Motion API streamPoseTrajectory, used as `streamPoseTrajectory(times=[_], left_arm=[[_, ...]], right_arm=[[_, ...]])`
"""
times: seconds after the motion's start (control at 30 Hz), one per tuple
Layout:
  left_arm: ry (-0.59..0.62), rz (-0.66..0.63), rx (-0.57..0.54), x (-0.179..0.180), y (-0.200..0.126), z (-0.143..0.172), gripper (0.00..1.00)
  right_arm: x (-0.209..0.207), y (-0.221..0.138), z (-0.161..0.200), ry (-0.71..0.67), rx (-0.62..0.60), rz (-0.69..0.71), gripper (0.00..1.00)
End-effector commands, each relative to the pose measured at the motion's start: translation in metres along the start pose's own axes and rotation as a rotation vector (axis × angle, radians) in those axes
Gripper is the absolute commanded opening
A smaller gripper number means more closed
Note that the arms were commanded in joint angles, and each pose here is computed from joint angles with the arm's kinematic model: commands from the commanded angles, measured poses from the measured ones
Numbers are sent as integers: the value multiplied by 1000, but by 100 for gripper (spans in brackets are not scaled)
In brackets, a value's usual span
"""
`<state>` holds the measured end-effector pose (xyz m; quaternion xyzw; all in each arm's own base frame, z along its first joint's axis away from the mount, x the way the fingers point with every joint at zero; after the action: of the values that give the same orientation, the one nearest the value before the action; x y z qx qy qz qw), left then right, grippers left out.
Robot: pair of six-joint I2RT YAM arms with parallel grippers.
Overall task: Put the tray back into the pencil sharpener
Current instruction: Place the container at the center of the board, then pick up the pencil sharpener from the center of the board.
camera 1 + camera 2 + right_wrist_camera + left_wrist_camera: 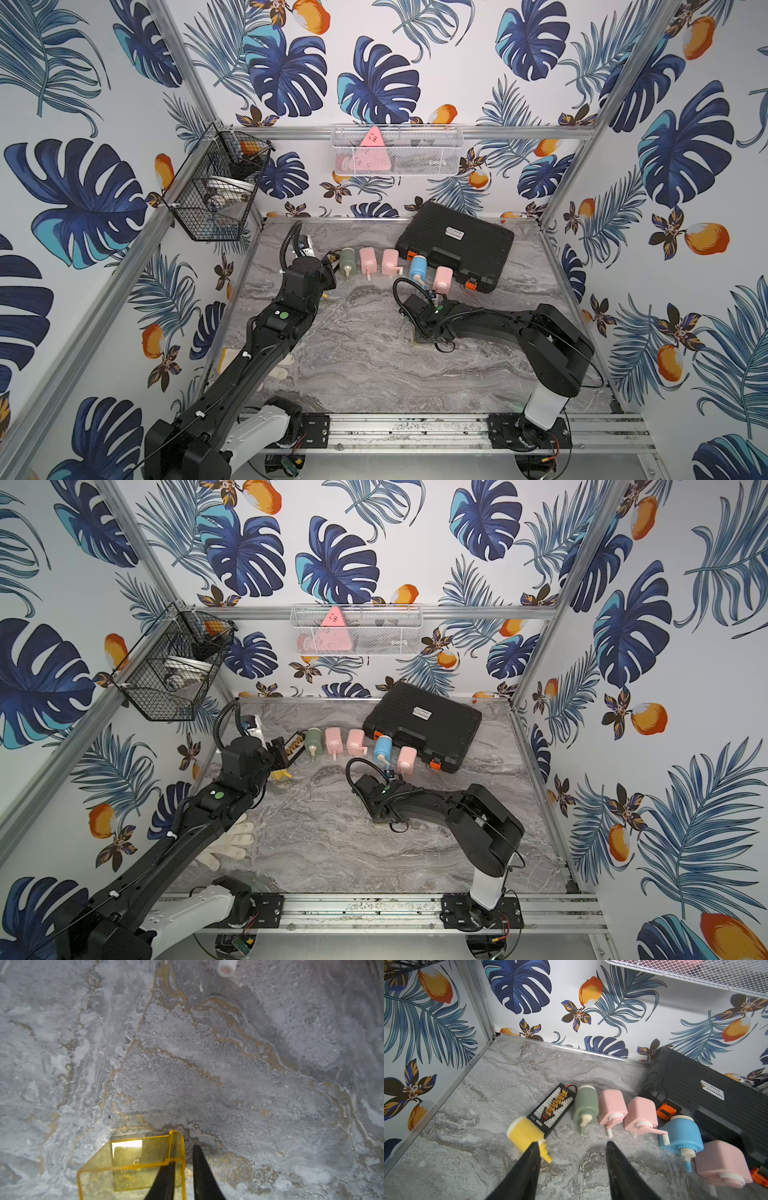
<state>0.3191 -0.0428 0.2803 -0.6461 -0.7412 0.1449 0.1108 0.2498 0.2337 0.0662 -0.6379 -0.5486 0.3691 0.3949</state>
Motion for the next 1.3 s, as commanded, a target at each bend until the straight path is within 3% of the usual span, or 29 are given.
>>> streamPoseTrajectory(times=[0.0,0.17,0.37,0.43,0.63,0.9,1.27], left_arm=[[-7,-18,-12,2,0,-3,55],[8,-7,-19,1,0,-2,56],[44,-112,-45,17,-3,-1,62],[62,-108,-33,16,-1,1,60],[67,-116,92,10,15,16,62],[54,-169,293,7,37,50,99],[-16,-357,528,17,76,76,99]], right_arm=[[-1,-8,-3,20,-17,-16,25],[0,-34,-11,32,-77,-143,31],[-19,-61,-11,93,-178,-278,34],[-26,-66,-10,102,-197,-288,34],[-45,-74,-5,128,-227,-300,35],[-56,-77,3,182,-243,-352,35],[-67,-82,8,202,-250,-383,35]])
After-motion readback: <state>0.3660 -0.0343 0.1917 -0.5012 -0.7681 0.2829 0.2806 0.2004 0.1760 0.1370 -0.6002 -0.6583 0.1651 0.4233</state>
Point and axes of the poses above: each gripper's point midway between its finger pads, its own y axis out along the fingers, its own x axis along the line the jaws close on, z = x × y, the point moved 4 cm from there along -y, back along the fingers, and after that the axes turned 9 degrees about y, right-handed, at the moved point
